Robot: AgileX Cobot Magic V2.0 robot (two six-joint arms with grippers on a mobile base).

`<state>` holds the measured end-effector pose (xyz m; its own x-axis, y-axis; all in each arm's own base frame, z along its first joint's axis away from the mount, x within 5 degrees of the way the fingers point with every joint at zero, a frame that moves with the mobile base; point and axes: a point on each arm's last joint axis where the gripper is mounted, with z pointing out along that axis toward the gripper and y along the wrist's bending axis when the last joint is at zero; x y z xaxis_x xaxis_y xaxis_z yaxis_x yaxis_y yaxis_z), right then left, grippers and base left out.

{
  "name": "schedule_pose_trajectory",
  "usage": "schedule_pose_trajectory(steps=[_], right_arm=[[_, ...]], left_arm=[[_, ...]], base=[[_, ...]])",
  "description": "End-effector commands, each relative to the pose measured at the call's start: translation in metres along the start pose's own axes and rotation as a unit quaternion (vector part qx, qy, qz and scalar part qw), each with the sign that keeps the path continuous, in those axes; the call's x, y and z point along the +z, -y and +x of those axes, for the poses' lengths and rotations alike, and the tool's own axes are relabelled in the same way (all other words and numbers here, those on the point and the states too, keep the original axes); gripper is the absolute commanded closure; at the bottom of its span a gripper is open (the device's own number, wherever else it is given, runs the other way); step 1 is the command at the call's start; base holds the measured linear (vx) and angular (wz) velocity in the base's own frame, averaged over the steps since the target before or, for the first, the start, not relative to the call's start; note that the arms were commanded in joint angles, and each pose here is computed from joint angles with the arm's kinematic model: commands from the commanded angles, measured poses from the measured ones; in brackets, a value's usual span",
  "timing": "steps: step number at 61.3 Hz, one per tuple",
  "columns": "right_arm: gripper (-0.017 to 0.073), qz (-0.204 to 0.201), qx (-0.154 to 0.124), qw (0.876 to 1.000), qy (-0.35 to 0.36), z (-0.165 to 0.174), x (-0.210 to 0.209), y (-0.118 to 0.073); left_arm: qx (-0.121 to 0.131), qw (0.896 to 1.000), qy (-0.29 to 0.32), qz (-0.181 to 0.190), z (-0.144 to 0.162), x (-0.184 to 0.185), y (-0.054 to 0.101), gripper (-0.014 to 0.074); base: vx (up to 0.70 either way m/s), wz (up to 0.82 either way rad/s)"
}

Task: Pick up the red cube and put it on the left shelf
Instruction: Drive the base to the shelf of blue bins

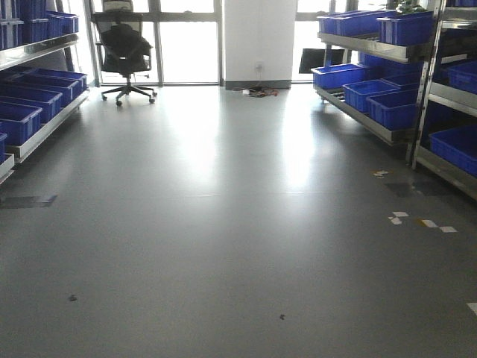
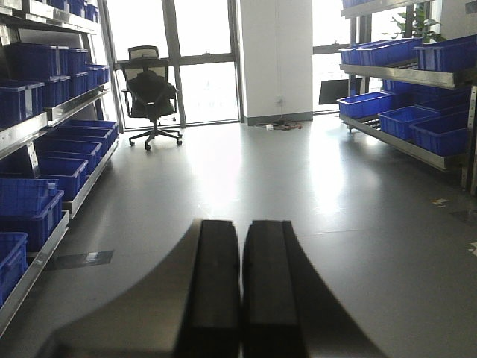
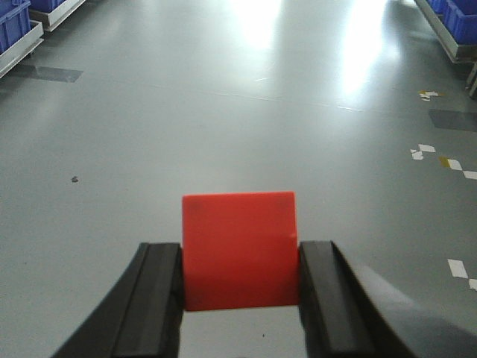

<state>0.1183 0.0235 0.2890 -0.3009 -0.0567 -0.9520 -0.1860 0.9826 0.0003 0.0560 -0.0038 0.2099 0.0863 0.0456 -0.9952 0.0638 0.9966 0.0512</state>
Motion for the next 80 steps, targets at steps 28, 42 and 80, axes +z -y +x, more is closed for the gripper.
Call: schedule_pose_trajectory(steps=[28, 42, 80], right_arm=[[0.0494, -0.006, -0.004, 0.998, 0.063, -0.0184, -0.0036, -0.0011], [0.0494, -0.006, -0.004, 0.998, 0.063, -0.0184, -0.0036, -0.0011], [0.0494, -0.006, -0.004, 0.998, 0.063, -0.0184, -0.0036, -0.0011]], left_arm=[[-0.002, 1.000, 0.027, -0.003, 0.0005, 0.0009, -0.0005, 0.0488], [-0.002, 1.000, 0.027, -0.003, 0.0005, 0.0009, -0.0005, 0.0488], [-0.002, 1.000, 0.027, -0.003, 0.0005, 0.0009, -0.0005, 0.0488]], base=[[0.16, 0.05], [0.30, 0.08], [0.45, 0.15]])
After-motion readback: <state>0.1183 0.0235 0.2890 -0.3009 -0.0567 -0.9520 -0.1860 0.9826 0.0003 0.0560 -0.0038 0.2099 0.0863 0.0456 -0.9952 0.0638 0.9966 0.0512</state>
